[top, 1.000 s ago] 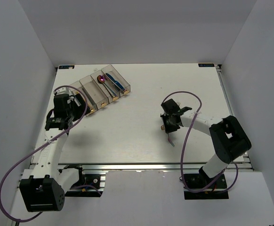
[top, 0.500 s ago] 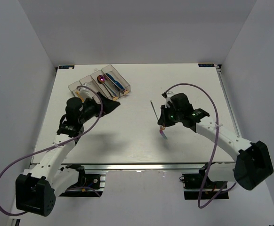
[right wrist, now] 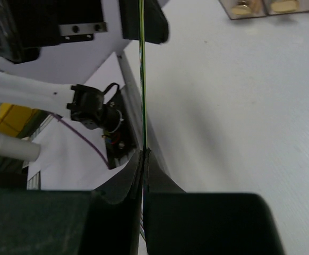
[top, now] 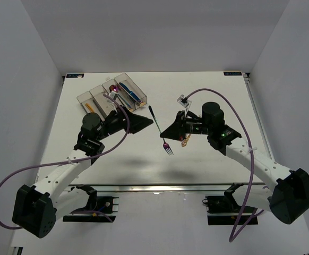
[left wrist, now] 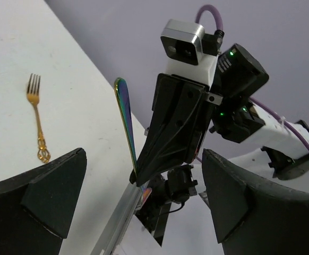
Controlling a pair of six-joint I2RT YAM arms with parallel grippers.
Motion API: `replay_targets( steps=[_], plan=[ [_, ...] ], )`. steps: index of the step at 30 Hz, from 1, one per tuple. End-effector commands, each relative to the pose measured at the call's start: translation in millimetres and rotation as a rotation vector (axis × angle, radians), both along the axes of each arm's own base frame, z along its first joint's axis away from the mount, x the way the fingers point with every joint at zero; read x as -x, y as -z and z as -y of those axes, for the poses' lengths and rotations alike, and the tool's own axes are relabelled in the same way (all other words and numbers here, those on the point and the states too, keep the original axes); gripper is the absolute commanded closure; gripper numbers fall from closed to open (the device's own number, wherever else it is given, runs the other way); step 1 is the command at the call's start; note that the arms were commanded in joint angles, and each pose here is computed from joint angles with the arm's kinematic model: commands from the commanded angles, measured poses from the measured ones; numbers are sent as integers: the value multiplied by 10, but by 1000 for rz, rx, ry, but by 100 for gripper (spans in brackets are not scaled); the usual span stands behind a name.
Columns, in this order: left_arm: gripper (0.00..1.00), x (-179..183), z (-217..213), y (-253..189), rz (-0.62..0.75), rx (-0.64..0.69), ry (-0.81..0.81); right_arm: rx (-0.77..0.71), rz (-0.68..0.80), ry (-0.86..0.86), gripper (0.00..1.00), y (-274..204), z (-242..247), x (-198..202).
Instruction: Sort the eating utensils into containers
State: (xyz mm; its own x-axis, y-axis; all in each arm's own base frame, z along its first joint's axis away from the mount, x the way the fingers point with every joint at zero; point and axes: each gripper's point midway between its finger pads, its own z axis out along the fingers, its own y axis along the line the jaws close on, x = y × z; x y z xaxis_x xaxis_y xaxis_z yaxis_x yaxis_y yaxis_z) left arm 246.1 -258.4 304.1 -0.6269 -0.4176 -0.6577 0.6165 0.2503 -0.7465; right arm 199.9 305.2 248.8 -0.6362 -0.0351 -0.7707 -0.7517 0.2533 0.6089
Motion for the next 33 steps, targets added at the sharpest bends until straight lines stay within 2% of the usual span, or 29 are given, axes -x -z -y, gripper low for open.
replay_targets(
  steps=[1,6,10,11,12,15,16,17,19,20,21,22,23,24,25,26,29,33],
  plan=[
    [2,161,108,-127,66,42,88,-115,30,-147,100,-284,-83,213],
    [14,147,188,-171,95,44,101,-125,22,-198,100,-334,-158,284],
    [34,96,229,-163,91,39,98,-136,18,-233,100,-359,-197,331],
    [41,88,242,-183,100,44,101,-144,24,-247,100,-378,-215,352],
    [57,94,253,-205,98,54,106,-145,12,-251,100,-367,-229,351],
    [84,91,266,-282,117,69,105,-140,-1,-242,100,-332,-257,313],
    [100,86,266,-296,119,70,100,-139,-2,-234,100,-329,-264,295],
    [100,28,240,-285,102,62,61,-139,-3,-229,100,-324,-263,277],
    [100,-90,201,-270,101,26,-8,-133,-2,-188,78,-309,-260,211],
    [100,-218,153,-129,33,-22,-81,-122,-4,-152,42,-272,-225,136],
    [100,-330,100,-216,56,-55,-144,-102,-20,-113,23,-234,-170,90],
    [100,-423,15,61,-58,-159,-210,-74,-8,-22,11,-178,-110,-76],
    [100,-633,-156,141,-96,-219,-354,-38,-9,75,11,-114,1,-267],
    [100,-760,-246,278,-135,-294,-416,3,-8,155,11,-60,98,-383],
    [100,-847,-410,317,-206,-366,-484,108,-33,309,11,153,312,-608],
    [100,-974,-572,380,-244,-418,-572,146,-39,373,11,197,430,-682],
    [100,-1330,-937,473,-302,-561,-690,208,-49,462,11,346,694,-768],
    [100,-1900,-1673,626,-420,-645,-836,219,-35,465,11,379,763,-725]
  ],
)
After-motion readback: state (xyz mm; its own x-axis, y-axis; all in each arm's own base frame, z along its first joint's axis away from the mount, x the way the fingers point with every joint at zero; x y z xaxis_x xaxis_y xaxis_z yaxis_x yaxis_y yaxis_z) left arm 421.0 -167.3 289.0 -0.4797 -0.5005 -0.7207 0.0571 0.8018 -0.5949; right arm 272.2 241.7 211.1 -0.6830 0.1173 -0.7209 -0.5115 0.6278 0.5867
